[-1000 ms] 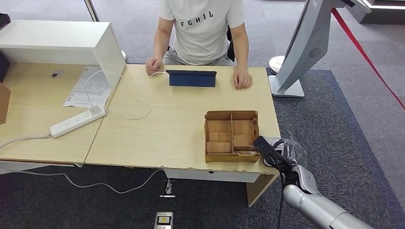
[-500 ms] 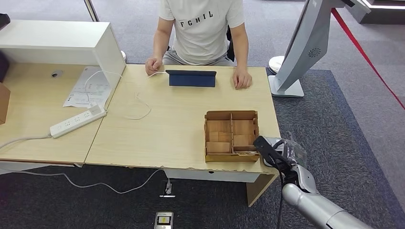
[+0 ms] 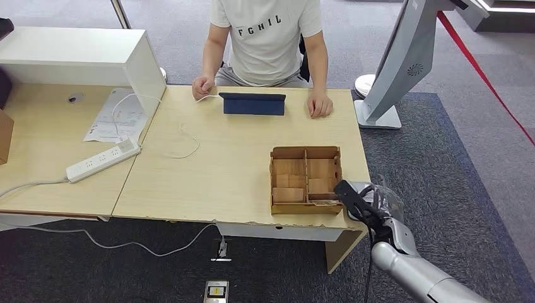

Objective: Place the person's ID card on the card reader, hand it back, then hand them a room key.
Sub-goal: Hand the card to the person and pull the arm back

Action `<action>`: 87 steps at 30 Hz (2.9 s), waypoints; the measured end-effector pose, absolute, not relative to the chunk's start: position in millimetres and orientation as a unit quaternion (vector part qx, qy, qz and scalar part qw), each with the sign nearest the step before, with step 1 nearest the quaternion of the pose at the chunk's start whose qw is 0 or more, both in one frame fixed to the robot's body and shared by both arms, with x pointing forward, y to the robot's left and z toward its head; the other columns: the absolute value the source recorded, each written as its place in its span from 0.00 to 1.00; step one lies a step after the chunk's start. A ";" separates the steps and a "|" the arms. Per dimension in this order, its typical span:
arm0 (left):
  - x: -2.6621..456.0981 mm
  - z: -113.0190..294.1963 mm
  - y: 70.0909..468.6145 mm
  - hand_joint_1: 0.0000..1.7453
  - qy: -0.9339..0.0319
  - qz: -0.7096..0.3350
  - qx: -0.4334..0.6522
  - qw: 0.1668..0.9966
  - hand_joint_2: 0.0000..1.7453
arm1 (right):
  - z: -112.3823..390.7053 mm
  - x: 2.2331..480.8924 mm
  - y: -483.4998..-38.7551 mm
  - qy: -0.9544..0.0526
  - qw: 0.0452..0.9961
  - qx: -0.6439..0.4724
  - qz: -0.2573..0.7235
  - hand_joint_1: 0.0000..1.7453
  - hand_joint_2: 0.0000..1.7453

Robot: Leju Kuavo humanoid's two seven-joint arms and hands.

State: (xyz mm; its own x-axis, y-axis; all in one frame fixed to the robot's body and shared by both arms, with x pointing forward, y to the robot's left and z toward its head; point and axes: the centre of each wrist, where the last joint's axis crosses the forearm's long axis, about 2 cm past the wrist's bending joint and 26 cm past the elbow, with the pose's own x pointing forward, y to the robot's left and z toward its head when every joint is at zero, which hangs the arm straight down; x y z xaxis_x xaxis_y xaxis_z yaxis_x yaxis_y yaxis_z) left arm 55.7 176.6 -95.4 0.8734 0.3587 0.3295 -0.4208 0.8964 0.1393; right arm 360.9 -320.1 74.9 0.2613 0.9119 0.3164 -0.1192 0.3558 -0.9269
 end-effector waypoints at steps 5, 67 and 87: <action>55.7 -95.5 176.5 0.00 -0.151 0.199 0.101 0.963 0.00 | 79.2 365.7 -317.7 -0.484 0.666 -0.420 0.382 1.00 1.00; 56.3 -93.0 169.5 0.00 -0.128 0.177 0.131 0.967 0.00 | 229.6 431.1 -186.6 -0.617 0.458 -0.431 0.474 0.00 0.00; 55.9 -93.1 169.4 0.00 -0.123 0.189 0.127 0.966 0.00 | 226.8 414.2 -207.9 -0.740 0.470 -0.349 0.332 0.00 0.00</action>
